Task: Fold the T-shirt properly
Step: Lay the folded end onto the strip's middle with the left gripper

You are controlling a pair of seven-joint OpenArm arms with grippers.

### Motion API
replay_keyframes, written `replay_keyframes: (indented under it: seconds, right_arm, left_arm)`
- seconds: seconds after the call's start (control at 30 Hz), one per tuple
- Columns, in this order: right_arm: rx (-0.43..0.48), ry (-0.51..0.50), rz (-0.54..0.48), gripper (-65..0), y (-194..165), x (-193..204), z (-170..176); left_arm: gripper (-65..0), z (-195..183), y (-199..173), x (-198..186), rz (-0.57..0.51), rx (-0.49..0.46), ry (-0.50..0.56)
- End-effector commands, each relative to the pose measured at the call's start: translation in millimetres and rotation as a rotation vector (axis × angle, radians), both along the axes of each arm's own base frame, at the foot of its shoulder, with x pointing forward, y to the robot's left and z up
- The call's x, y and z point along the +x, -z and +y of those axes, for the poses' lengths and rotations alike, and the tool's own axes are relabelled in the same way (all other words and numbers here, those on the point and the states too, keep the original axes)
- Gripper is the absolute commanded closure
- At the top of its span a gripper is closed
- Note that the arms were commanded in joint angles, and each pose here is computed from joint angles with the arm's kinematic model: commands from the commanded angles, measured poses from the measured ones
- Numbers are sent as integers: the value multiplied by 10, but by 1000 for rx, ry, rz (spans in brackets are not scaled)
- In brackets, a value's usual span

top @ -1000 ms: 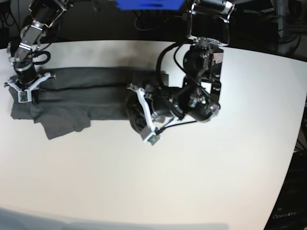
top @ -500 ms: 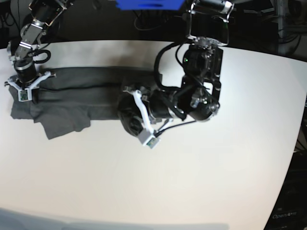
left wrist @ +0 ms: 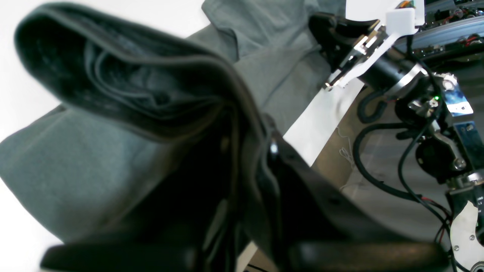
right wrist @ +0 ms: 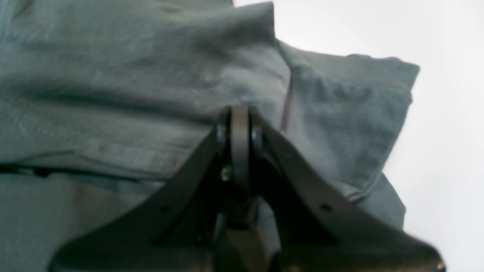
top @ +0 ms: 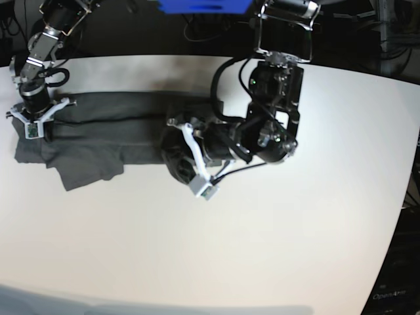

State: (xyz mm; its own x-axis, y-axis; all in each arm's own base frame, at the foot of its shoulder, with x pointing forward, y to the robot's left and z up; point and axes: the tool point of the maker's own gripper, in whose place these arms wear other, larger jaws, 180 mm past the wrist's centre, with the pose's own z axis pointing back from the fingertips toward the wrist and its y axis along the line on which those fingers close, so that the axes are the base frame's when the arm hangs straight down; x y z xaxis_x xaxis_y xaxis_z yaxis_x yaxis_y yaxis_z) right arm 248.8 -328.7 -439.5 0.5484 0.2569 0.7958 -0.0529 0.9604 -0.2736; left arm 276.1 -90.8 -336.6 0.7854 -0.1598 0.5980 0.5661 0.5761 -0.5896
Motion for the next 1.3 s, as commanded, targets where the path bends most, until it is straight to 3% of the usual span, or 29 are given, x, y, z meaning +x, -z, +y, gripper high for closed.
replay_keyframes:
  seconds: [0.0, 0.4, 0.63, 0.77, 0.93, 1.27]
  right_arm:
    - [-23, -10, 136, -9, 202, -198, -22]
    - [-23, -10, 145, -9, 224, -246, -21]
    - [-26, -10, 145, -9, 218, -245, -35]
    - [-24, -10, 145, -9, 221, -246, -28]
    - [-24, -10, 146, -9, 225, -253, -28]
    - [-27, -11, 145, -9, 217, -250, -36]
  left_arm:
    - [-37, -76, -171, 71, -38, -50, 0]
    - [-56, -89, -181, 67, -36, -55, 2]
    - [-380, -99, -179, 8, -27, -77, -4]
    - [-459, -141, -294, -7, -17, -157, 2]
    - [-471, -174, -398, -27, -3, -227, 8]
    - [-450, 166, -48, 96, 53, -182, -86]
